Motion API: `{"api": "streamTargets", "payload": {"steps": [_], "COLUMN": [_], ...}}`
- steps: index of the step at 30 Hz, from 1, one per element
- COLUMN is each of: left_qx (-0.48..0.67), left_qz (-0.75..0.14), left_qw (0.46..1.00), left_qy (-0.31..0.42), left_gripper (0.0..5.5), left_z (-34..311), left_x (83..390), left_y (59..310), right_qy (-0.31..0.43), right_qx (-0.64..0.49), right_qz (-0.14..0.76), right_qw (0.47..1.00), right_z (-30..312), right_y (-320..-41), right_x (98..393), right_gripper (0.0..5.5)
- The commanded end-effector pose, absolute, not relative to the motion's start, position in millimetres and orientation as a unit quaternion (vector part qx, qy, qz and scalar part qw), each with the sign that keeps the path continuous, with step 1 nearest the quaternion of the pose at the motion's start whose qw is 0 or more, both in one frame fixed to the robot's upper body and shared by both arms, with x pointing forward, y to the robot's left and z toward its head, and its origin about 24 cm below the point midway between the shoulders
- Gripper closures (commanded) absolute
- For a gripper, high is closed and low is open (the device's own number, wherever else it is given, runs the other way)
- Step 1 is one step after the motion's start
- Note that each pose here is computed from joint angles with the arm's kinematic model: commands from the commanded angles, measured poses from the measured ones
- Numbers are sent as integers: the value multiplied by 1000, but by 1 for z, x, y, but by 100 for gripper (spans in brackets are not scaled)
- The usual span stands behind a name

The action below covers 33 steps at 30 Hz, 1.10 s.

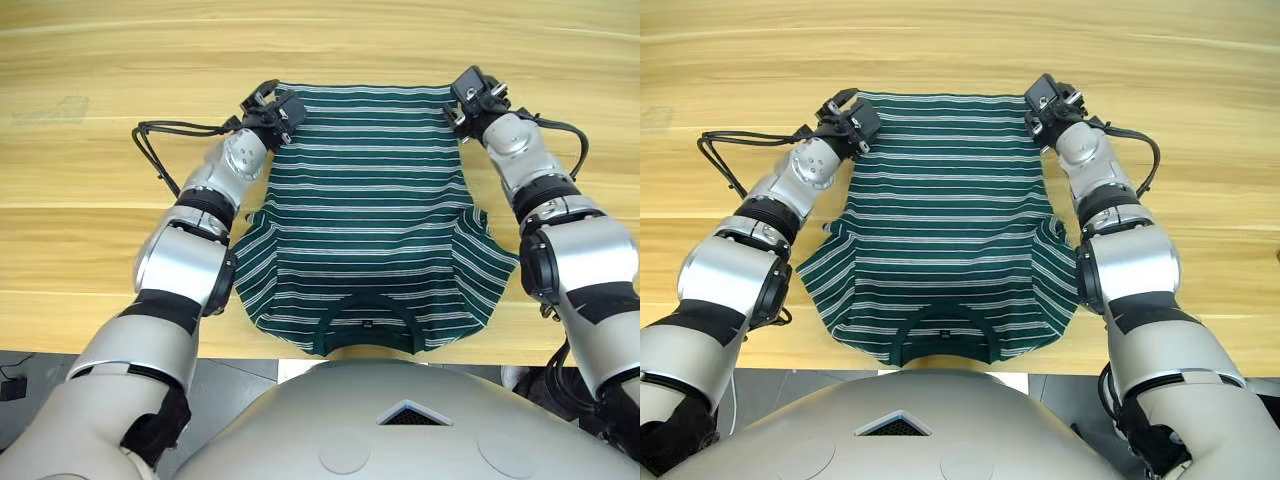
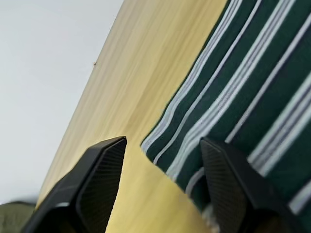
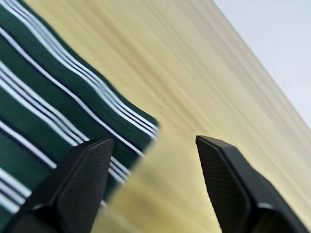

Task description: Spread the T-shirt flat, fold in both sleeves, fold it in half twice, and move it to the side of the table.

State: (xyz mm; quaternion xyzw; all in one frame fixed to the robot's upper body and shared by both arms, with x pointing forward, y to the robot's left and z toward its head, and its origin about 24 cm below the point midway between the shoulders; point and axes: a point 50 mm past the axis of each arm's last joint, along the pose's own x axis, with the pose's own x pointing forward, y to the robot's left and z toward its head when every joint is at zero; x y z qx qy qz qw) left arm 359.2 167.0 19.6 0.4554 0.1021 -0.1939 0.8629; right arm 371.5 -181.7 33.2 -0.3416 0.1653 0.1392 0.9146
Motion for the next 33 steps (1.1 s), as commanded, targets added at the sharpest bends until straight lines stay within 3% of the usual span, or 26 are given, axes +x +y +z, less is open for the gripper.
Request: {"api": "streamTargets", "payload": {"steps": [1, 6, 11, 13, 15, 19, 23, 27, 30, 33], "left_qx": [473, 447, 273, 191, 75, -75, -169, -312, -349, -388], "left_qz": [-159, -154, -135, -130, -134, -110, -102, -72, -12, 12], "left_qw": [860, 877, 948, 962, 976, 987, 979, 940, 916, 886], "left_qy": [107, 88, -90, -144, -155, -86, 56, 121, 197, 252], "left_gripper": [270, 270, 270, 270, 270, 270, 270, 270, 270, 270], "left_z": [33, 32, 66, 84, 106, 111, 83, 87, 73, 62], "left_x": [368, 364, 347, 313, 258, 170, 111, 82, 64, 53], "left_y": [183, 188, 201, 215, 232, 246, 225, 223, 234, 229], "right_qy": [156, 130, -36, -124, -194, -227, -223, -229, -230, -229], "right_qx": [-337, -297, -128, -77, -1, 102, 112, 111, 109, 103], "right_qz": [109, 91, 106, 115, 102, 77, 32, 4, -4, 1], "right_qw": [922, 942, 986, 983, 976, 965, 968, 967, 967, 968], "right_z": [46, 52, 77, 84, 94, 91, 86, 92, 95, 98], "right_y": [-192, -203, -197, -195, -199, -201, -208, -212, -210, -204], "right_x": [378, 377, 373, 359, 334, 284, 261, 253, 245, 241], "right_gripper": [237, 237, 237, 237, 237, 237, 237, 237, 237, 237]}}
